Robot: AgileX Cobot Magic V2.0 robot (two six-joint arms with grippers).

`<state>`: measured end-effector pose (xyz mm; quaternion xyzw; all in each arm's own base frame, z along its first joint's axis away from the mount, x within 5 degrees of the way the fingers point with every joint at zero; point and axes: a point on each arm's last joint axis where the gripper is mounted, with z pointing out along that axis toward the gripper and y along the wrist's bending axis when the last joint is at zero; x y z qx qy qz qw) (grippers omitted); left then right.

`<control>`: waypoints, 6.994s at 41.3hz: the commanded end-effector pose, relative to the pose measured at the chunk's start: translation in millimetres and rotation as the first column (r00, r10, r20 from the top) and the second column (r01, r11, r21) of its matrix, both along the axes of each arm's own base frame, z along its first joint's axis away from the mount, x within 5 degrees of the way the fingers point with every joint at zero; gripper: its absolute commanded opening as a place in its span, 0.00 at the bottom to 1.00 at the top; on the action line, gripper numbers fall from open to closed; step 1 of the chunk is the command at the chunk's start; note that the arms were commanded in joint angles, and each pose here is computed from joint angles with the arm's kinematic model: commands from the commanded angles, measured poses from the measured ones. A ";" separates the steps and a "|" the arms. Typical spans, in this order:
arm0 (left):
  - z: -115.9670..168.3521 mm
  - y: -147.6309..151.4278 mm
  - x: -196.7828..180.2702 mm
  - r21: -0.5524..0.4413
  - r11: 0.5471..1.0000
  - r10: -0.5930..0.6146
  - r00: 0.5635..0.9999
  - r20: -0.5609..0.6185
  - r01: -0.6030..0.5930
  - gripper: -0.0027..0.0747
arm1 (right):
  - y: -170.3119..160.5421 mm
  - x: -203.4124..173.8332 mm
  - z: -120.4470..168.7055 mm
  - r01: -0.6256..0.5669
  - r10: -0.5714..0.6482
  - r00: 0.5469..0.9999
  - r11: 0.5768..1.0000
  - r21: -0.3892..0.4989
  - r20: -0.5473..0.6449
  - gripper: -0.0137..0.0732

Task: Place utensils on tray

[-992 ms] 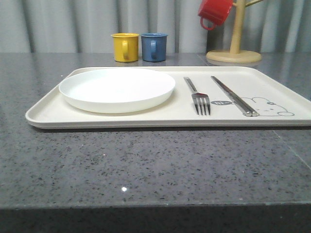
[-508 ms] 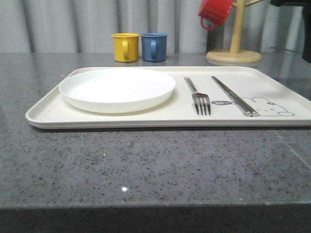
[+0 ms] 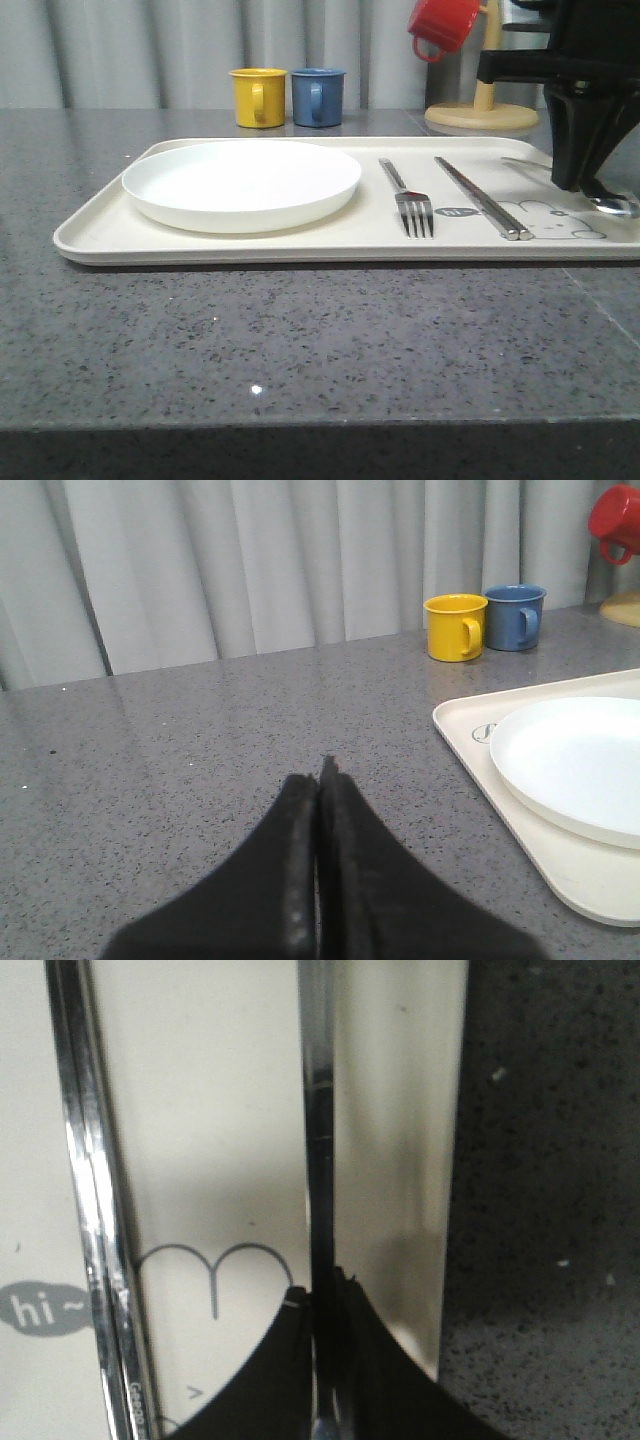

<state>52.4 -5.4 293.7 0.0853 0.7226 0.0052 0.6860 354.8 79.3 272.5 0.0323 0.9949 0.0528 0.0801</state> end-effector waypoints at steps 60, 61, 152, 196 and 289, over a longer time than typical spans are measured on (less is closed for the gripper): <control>16.6 -0.3 -0.8 -0.026 1.000 -0.002 0.995 0.102 0.005 0.01 | -13.2 -62.5 120.4 -0.137 0.129 0.929 0.991 -0.003 0.346 0.20; 16.6 -0.3 -0.8 -0.026 1.000 -0.002 0.995 0.102 0.005 0.01 | -13.7 -65.0 121.7 -0.142 0.135 0.929 0.990 -0.006 0.345 0.17; 16.6 -0.3 -0.8 -0.026 1.000 -0.002 0.995 0.102 0.005 0.01 | -64.7 -284.9 21.6 -0.103 0.080 0.117 0.992 -0.068 0.990 0.05; -86.0 5.0 2.2 -0.055 0.994 0.104 0.988 0.114 -0.098 0.01 | -64.7 -284.9 21.6 -0.103 0.080 0.118 0.992 -0.068 0.990 0.05; -86.0 5.0 2.2 -0.055 0.994 0.104 0.988 0.114 -0.098 0.01 | -79.2 -299.5 -78.6 0.102 0.012 0.213 0.994 -0.034 0.977 0.05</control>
